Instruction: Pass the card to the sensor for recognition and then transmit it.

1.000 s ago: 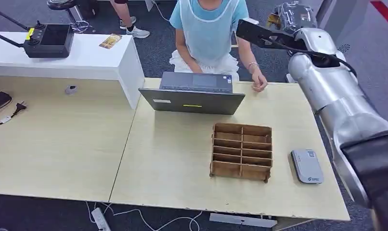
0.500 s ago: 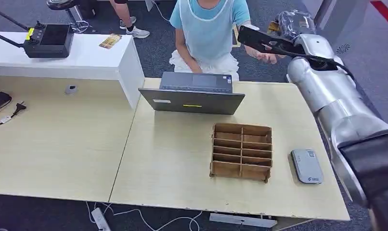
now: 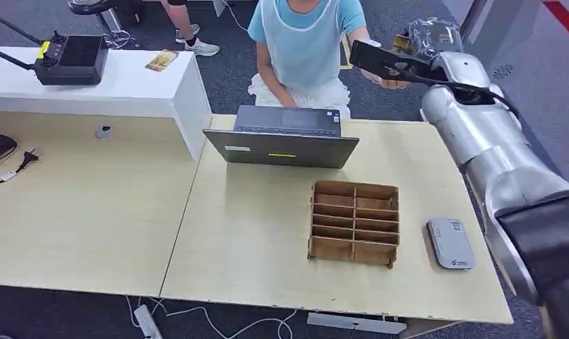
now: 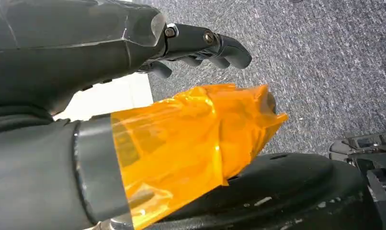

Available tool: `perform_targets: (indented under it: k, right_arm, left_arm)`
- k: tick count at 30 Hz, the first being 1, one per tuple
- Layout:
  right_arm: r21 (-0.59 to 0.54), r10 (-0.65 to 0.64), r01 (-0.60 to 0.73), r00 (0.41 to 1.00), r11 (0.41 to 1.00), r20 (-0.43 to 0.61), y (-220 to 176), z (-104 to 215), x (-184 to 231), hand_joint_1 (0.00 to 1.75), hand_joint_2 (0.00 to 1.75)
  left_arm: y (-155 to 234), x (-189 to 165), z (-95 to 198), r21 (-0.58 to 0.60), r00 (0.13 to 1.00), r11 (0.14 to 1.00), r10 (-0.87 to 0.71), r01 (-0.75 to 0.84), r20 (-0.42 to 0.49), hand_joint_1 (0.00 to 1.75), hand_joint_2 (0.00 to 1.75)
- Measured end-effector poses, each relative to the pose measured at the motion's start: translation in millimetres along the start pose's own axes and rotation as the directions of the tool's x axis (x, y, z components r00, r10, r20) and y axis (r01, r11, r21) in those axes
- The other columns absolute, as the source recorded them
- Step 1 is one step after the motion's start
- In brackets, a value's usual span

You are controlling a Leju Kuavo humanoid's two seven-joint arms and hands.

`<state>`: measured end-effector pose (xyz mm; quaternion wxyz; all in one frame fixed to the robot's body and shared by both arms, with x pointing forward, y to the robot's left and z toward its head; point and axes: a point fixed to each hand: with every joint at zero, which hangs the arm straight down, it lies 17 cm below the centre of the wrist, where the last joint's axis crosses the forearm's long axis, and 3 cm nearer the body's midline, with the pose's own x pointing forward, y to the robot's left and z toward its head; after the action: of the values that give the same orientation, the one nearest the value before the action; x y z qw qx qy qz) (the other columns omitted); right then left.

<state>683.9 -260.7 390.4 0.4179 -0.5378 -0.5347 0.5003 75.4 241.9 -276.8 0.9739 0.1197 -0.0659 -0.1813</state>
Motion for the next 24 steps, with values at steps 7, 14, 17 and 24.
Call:
perform_targets:
  k: [7,14,17,24]
  right_arm:
    - [-0.003,0.001,-0.001,1.0,1.0,0.001,0,0,0,0.0,1.75]
    - [-0.055,-0.221,0.222,0.975,0.974,0.027,-13,-1,4,0.0,1.75]
    - [-0.087,-0.323,0.327,0.945,0.941,0.05,-21,1,8,0.0,1.75]
    - [-0.111,-0.68,0.707,0.703,0.698,0.208,-61,13,27,0.0,1.75]
  left_arm:
    - [0,0,0,0.003,1.0,1.0,-0.002,0.002,-0.001,0.0,0.0]
    - [1,-1,0,0.007,1.0,1.0,-0.002,0.002,-0.002,0.0,0.0]
    - [1,-1,0,0.008,1.0,1.0,-0.001,0.001,-0.002,0.0,0.0]
    - [3,-1,0,0.015,1.0,1.0,0.013,-0.013,-0.003,0.0,0.0]
